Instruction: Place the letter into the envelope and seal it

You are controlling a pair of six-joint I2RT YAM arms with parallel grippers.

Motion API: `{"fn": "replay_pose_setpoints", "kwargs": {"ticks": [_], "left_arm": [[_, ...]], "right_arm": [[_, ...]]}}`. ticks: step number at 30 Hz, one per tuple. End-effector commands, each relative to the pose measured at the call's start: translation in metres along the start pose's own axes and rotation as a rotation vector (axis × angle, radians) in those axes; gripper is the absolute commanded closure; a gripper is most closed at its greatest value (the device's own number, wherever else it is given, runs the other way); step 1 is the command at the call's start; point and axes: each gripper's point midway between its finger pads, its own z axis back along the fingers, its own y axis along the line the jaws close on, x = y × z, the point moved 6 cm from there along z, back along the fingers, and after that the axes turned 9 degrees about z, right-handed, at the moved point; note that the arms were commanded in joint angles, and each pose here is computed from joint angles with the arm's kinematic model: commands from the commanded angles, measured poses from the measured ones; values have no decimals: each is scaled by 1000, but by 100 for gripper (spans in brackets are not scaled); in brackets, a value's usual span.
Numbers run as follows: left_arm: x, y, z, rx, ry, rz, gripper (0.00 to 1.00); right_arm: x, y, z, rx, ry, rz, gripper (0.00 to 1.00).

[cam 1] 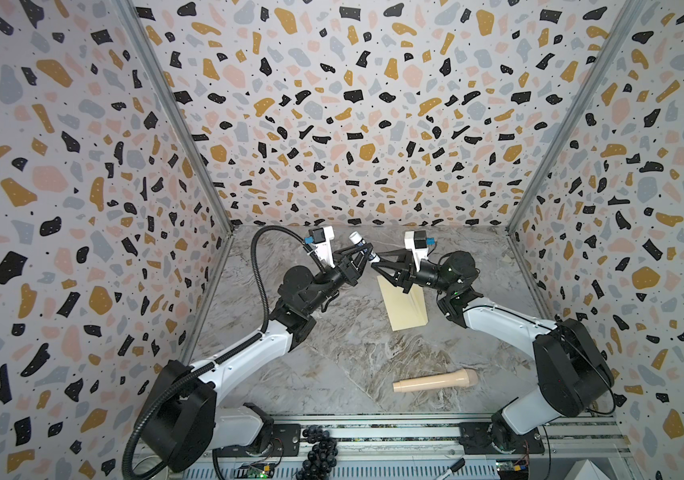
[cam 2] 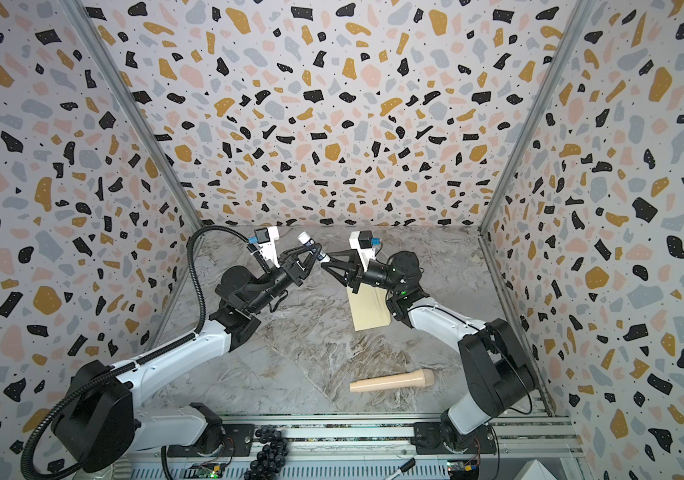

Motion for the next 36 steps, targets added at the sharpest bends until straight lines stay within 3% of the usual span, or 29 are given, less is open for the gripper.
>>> {"fn": "replay_pose_setpoints", "kwargs": {"ticks": [1,4,8,13,28,36], "left_arm": [[18,-20,-4,-31,-56,22,100],[22,-21,-3,-13,-74,32,100],[26,-24,-2,-9,-89,42,100],[27,-25,-2,-9,-90,55,100],[27,-25,-3,-12,-92,89,100],[27,-25,-3,-14,-90,119,100]], "right_arm": [[13,7,1,-192,31,262,41],[9,20,-4,-381,116,533,17],[7,36,-4,-529,140,766,7],[11,39,-1,-633,114,823,7],[6,43,-12,-655,96,873,16],[8,39,-16,-686,60,844,33]]}}
